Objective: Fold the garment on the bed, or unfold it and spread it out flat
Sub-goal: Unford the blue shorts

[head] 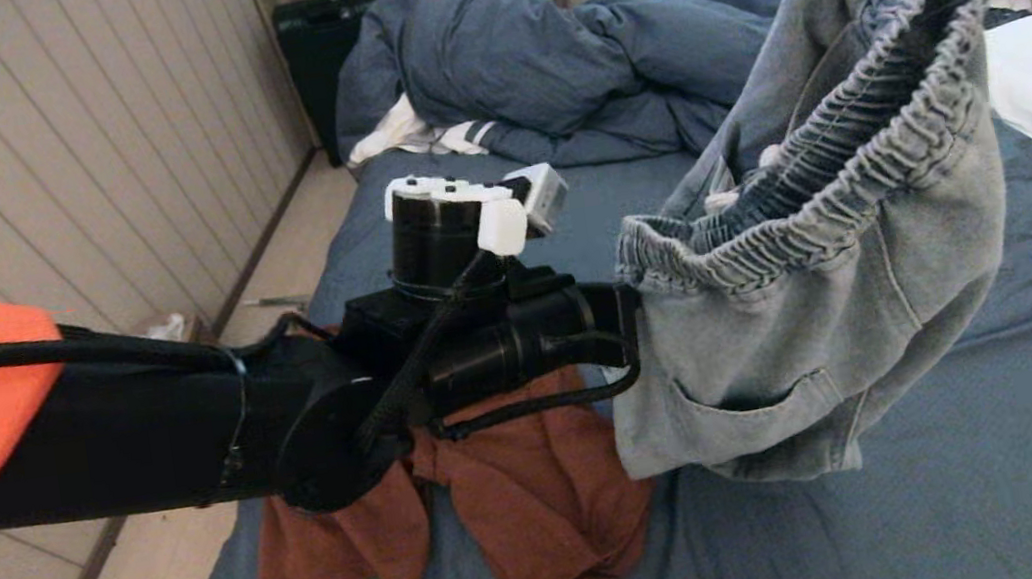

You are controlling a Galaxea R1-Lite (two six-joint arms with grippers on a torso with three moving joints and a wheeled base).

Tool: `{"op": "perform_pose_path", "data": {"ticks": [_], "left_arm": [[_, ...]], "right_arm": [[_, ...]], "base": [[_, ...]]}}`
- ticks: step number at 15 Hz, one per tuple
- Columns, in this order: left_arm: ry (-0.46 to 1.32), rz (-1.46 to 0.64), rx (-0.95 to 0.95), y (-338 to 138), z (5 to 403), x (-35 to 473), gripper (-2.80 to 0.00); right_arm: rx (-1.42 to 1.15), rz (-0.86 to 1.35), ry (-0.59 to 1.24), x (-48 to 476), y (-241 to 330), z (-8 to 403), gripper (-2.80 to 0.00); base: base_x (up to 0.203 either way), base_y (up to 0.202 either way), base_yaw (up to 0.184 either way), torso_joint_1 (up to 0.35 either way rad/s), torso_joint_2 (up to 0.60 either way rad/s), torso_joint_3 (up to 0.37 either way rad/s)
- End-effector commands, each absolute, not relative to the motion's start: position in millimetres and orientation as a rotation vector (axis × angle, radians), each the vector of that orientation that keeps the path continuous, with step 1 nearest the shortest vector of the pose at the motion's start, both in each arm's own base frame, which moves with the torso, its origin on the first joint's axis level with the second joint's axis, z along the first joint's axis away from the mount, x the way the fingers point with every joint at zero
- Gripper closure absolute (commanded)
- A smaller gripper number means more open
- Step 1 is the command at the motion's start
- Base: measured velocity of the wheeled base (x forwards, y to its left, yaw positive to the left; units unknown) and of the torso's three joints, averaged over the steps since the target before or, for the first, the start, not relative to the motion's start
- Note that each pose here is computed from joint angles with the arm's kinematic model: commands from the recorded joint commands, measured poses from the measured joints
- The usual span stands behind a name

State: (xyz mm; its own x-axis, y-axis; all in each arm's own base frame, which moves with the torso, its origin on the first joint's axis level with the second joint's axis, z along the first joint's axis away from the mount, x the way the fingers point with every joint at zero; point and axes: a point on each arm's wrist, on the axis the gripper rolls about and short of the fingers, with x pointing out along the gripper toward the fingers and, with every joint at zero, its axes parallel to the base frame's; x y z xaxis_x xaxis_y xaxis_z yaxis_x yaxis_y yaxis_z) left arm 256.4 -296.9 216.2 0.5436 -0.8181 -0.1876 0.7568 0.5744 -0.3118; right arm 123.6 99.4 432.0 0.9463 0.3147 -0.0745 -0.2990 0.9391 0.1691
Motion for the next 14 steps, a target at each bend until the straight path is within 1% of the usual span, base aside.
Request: {"op": "perform_pose_path", "data": {"ticks": [1, 5, 9, 12, 14], "left_arm": [[0.248, -0.958, -0.237, -274.1, 255.5, 236.2, 0.00], [0.187, -0.969, -0.263, -239.2, 293.3, 205.6, 0.00], [0.168, -0.992, -0.270, -202.2, 330.8, 163.5, 0.00], [0.160, -1.002, -0.272, -183.9, 348.4, 143.7, 0.00], [0.155, -1.004, -0.273, -178.4, 353.0, 139.0, 0.00]], "right_arm": [[0.160, 0.273, 0.098, 124.1, 91.7, 432.2, 0.00], [0.161, 0.272, 0.084, 119.1, 87.4, 434.9, 0.00], [0.168, 0.287, 0.065, 98.4, 71.9, 441.0, 0.00], [0.189, 0.295, 0.030, 84.9, 61.1, 446.4, 0.00], [0.197, 0.299, 0.010, 76.4, 54.0, 448.8, 0.00]], "base": [[0.000, 0.000, 0.000, 0.000, 0.00, 0.000], [0.000, 0.000, 0.000, 0.000, 0.00, 0.000], [0.000, 0.000, 0.000, 0.000, 0.00, 0.000], [0.000, 0.000, 0.000, 0.000, 0.00, 0.000], [0.000, 0.000, 0.000, 0.000, 0.00, 0.000]]}}
